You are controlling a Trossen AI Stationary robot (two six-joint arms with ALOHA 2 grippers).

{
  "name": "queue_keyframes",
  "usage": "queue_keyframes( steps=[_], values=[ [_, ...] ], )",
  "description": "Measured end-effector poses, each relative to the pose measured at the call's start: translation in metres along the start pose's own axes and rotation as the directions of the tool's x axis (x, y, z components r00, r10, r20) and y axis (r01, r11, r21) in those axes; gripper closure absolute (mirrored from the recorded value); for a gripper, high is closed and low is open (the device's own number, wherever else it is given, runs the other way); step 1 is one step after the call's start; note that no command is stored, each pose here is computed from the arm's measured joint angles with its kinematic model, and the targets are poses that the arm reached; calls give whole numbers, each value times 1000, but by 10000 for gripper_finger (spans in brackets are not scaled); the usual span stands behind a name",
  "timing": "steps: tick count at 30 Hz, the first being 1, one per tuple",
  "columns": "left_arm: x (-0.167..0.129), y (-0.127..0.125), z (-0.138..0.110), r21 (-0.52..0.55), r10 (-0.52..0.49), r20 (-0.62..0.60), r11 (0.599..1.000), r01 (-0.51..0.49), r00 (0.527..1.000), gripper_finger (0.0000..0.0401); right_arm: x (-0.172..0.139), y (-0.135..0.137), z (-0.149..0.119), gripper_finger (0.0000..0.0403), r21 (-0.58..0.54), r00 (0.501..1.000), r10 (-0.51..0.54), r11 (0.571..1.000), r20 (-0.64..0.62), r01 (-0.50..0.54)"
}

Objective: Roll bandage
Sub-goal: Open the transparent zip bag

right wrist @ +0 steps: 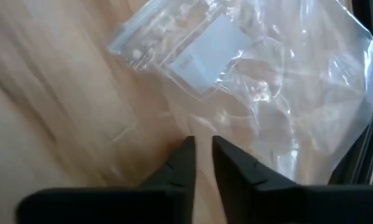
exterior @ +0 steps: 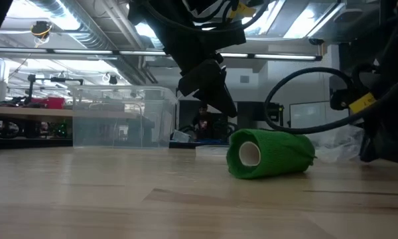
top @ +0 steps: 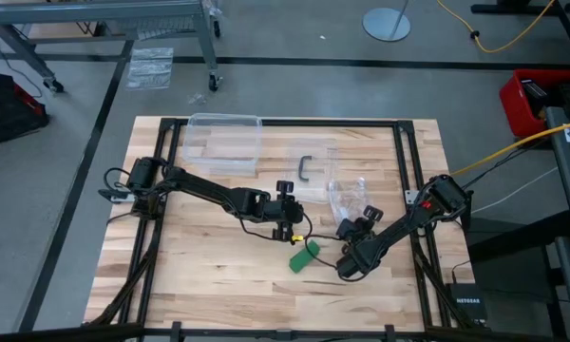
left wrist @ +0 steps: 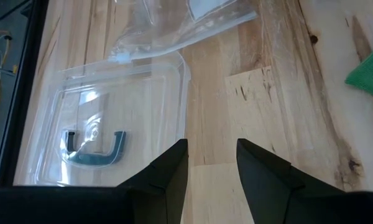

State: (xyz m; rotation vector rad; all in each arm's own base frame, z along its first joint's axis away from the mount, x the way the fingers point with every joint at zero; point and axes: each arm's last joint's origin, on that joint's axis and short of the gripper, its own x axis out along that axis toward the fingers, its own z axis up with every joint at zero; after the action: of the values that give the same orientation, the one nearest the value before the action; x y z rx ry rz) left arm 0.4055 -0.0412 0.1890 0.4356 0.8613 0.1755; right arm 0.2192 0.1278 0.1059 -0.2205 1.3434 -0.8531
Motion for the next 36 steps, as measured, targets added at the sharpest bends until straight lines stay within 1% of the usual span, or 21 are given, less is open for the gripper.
queue_keyframes(
  steps=[1,3,6,10,16,23,26,29,31,36],
  values=[
    [0,0,0,0,0,0,1000,0,1000,272,0,0,0,378,6,1000,-4,1000,5,4],
    [0,0,0,0,0,0,1000,0,1000,272,0,0,1,394,14,1000,-13,1000,25,12],
    [0,0,0,0,0,-1,1000,0,1000,272,0,-1,1,396,49,999,-23,999,42,21],
    [0,0,-1,3,-1,-8,1000,1,1000,272,-8,-5,4,399,66,998,-60,996,21,59],
    [0,0,-1,2,-1,-9,1000,1,1000,272,-35,-17,18,401,61,989,-144,988,-13,145],
    [2,5,-2,-6,6,-13,1000,-6,1000,272,-58,-26,29,398,31,983,-180,983,-35,181],
    [3,8,-3,2,12,-16,1000,-12,1000,272,-60,-27,30,386,24,982,-180,983,-51,181],
    [3,8,-2,1,15,-7,1000,-15,1000,272,-59,-27,29,366,4,976,-150,988,-156,152],
    [3,8,-1,4,15,-3,1000,-15,1000,272,-57,-27,29,345,15,965,-131,990,-225,137],
    [3,9,1,31,20,22,999,-21,1000,272,-57,-27,28,284,25,945,-100,993,-311,114]
  ],
)
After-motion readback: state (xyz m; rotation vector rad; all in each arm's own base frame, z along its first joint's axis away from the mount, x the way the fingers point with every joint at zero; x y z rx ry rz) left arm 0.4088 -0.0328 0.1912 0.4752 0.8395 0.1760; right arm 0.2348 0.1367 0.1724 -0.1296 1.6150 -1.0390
